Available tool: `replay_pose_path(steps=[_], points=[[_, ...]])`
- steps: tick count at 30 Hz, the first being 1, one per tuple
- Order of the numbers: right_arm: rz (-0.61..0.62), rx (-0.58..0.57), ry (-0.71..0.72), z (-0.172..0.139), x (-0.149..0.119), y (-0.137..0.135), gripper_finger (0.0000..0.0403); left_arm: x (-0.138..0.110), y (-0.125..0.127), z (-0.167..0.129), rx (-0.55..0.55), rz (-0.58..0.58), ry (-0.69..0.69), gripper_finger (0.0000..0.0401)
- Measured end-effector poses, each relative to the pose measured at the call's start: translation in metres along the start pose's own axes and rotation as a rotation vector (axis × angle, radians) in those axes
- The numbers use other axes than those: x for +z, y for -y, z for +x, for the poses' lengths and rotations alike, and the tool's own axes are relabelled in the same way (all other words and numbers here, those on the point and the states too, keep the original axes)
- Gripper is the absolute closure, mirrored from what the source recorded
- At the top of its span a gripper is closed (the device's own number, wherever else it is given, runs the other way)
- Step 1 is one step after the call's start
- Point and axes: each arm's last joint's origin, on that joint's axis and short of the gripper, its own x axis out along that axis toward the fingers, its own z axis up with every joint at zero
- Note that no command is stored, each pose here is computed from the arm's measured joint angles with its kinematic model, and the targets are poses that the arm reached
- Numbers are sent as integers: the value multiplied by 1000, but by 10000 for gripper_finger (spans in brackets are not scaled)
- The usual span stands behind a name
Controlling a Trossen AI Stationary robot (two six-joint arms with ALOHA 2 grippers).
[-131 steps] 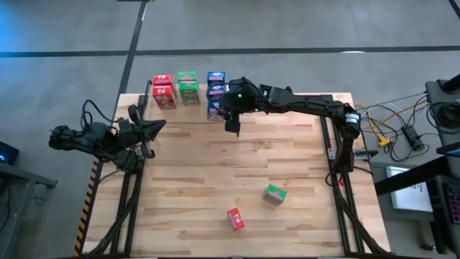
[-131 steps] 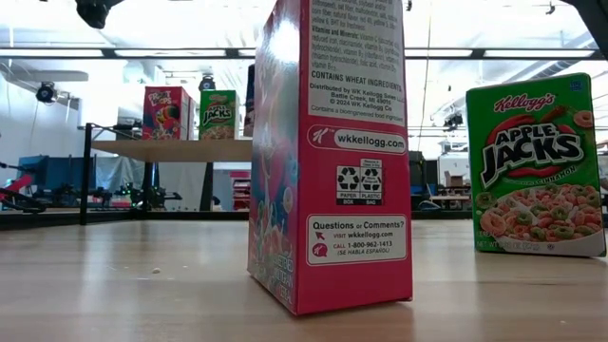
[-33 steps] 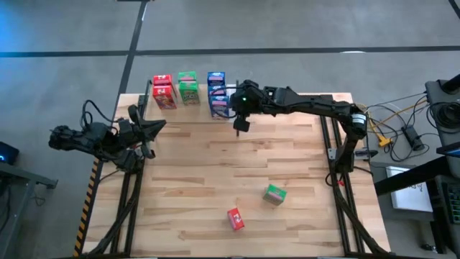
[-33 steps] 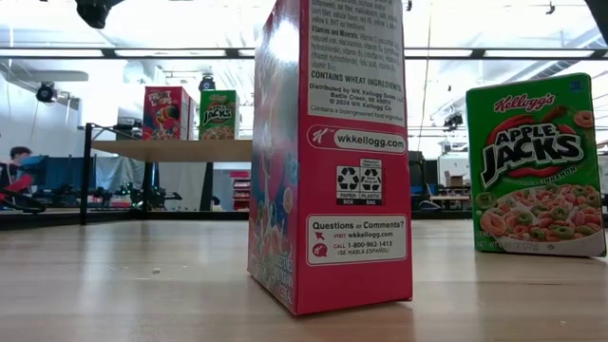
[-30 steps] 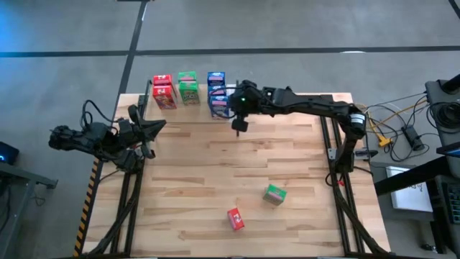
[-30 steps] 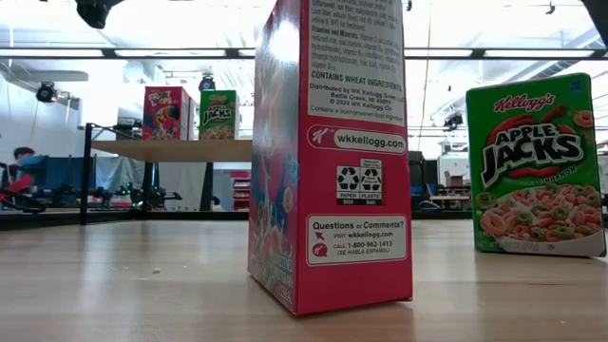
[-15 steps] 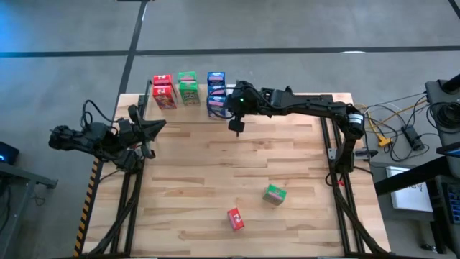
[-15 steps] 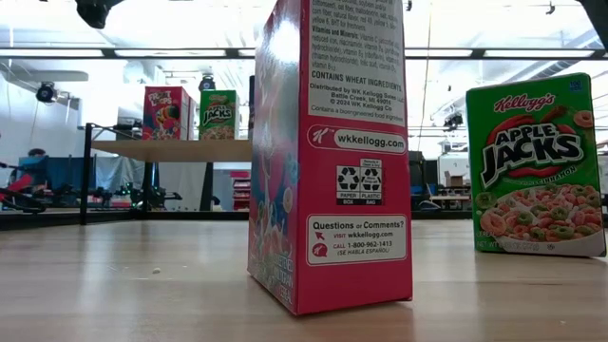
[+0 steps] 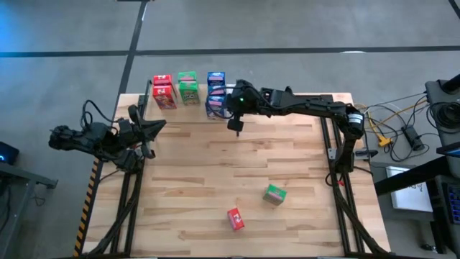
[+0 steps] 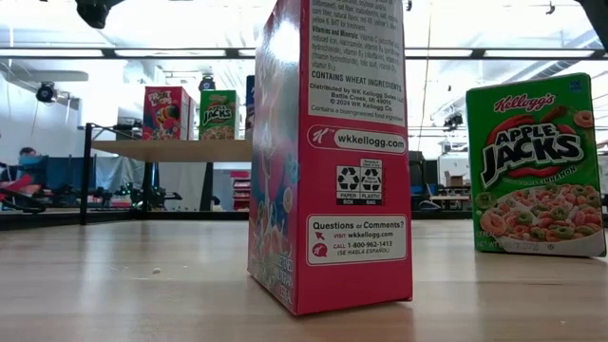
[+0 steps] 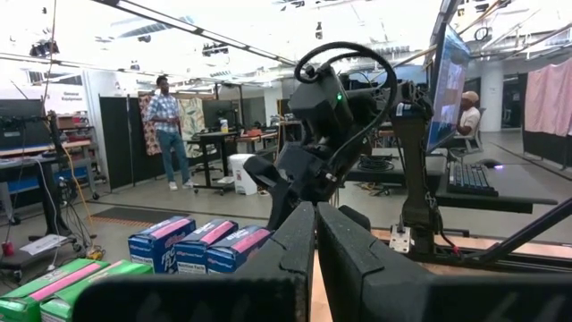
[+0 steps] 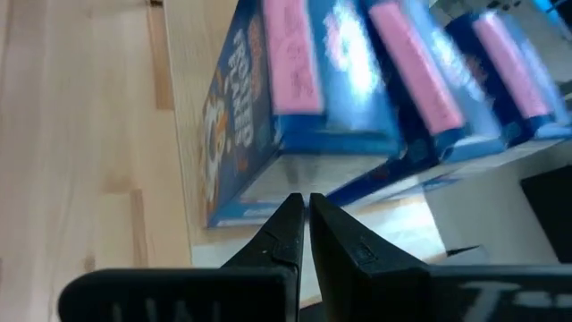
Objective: Stack cereal on shelf
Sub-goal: Put the blue cereal box on the shelf aligned with the other blue cereal boxes
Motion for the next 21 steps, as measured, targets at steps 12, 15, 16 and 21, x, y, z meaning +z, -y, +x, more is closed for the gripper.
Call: replay_pose_path(steps=[12,15,16,21], points=[[-1,95,-49,-29,-1,-20,390,-2,0,0,-3,-2,-13,401],[-19,113,-32,-35,-6,-33,390,-4,2,1,-4,-2,-22,401],[-21,116,-19,-36,-9,-37,390,-6,3,2,-6,4,-30,401],[-24,122,46,-37,-33,-53,390,-11,11,11,-14,33,-75,401]])
